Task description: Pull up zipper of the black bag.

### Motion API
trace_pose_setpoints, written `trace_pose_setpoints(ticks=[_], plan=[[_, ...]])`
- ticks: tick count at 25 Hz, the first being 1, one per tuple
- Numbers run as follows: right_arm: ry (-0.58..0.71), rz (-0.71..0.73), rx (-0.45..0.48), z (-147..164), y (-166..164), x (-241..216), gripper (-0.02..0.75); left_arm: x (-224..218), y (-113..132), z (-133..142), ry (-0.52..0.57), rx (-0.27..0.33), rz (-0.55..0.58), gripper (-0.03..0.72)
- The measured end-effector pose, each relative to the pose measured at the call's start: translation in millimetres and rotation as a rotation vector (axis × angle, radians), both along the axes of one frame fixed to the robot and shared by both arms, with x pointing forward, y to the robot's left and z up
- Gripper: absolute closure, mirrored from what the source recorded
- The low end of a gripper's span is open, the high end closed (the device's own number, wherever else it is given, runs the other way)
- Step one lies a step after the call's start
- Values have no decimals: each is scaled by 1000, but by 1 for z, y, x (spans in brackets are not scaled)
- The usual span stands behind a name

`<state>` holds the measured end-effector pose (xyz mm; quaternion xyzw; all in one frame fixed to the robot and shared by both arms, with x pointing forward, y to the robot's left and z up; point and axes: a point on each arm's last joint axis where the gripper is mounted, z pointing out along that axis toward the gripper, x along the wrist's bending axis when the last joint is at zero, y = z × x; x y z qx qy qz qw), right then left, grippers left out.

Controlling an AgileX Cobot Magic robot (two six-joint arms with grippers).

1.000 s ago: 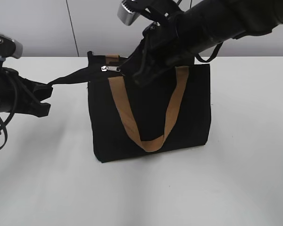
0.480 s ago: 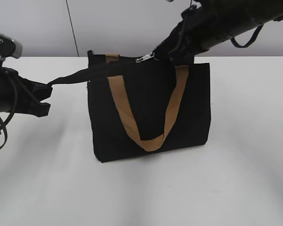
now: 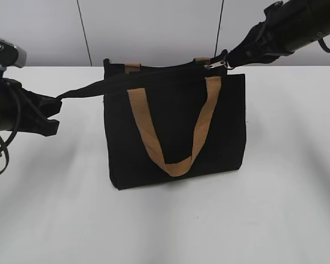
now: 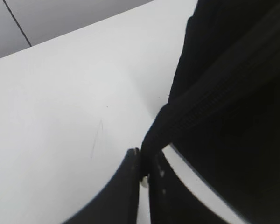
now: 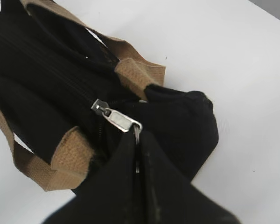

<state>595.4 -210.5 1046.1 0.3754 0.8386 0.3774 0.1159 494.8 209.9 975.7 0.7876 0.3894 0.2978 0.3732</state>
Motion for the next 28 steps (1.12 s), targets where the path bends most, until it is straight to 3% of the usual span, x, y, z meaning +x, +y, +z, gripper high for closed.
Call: trace_pose_setpoints(ticks=[3,6,9,11,14,17,22,28], plan=[[6,-3,6,0,0,0,738,0,0,0,1,-2,2,676],[10,-9,27,1,1,0,736,1,1,0,16,-50,51,676],[16,-16,47,3,2,-1,662,1,3,0,37,-100,106,643],[25,-28,62,5,1,-2,550,1,5,0,64,-123,148,550],[40,-39,83,10,1,-5,379,-4,9,6,100,-164,223,338],[51,-29,95,15,2,-10,323,-14,15,16,137,-199,289,234],[98,-18,91,20,2,-19,307,-40,25,33,251,-234,384,257],[122,35,-21,36,16,-46,305,-82,37,60,293,-231,390,271]])
